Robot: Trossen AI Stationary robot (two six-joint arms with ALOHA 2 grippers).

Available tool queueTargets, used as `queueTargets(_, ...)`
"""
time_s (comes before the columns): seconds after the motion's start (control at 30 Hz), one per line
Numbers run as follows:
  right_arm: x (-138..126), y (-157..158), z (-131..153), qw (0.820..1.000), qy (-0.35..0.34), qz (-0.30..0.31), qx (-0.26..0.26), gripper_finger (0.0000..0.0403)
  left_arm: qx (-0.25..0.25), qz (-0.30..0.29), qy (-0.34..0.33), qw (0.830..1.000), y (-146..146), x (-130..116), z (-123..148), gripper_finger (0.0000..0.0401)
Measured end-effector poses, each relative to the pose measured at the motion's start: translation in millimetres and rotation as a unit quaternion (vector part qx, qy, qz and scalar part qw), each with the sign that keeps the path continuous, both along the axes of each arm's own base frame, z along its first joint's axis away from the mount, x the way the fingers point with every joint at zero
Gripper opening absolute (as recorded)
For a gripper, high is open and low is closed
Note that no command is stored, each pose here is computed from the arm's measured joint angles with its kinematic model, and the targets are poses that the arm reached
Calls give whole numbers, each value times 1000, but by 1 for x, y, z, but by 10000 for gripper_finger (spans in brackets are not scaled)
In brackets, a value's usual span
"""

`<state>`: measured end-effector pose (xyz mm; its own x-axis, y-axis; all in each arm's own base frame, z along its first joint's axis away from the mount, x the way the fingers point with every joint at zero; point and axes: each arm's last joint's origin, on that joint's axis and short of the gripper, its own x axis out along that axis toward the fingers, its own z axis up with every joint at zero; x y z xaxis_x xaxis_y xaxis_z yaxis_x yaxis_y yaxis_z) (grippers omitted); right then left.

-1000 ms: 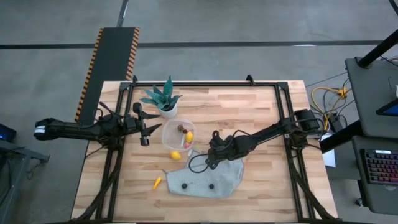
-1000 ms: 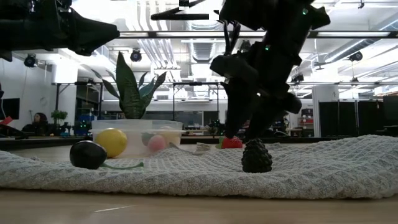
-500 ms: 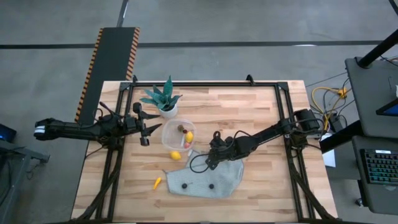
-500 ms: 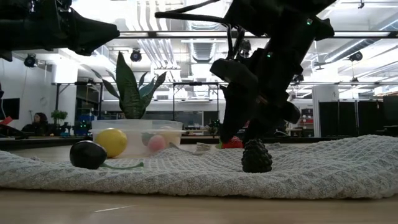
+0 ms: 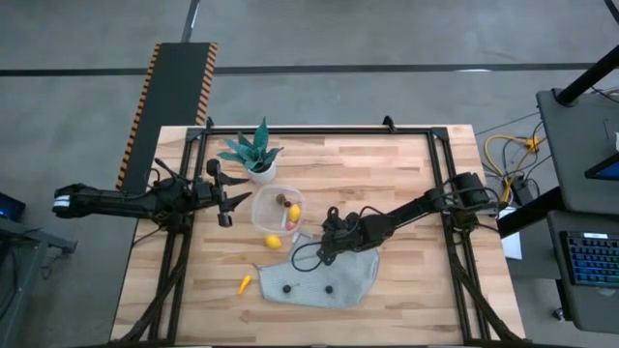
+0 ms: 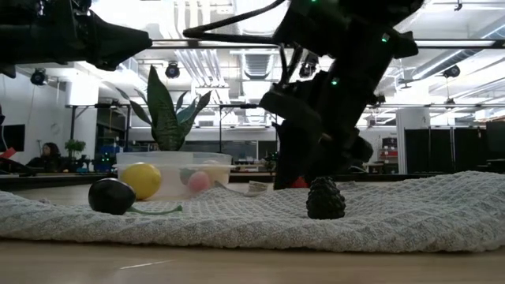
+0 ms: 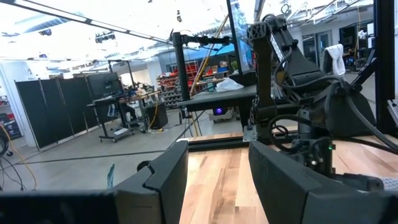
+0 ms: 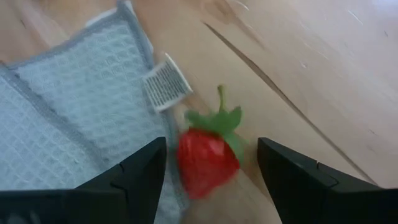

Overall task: Pick and placing Produce into tupperware
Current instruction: Put the red strawberry into the container

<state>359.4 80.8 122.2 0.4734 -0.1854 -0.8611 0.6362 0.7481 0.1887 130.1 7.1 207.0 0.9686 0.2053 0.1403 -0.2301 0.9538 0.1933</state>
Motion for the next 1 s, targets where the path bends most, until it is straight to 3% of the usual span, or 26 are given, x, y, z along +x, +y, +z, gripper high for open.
queueTargets(1.0,4,1,6,998,45,42,-25,227,0,0,1,1000,0,0,0,157)
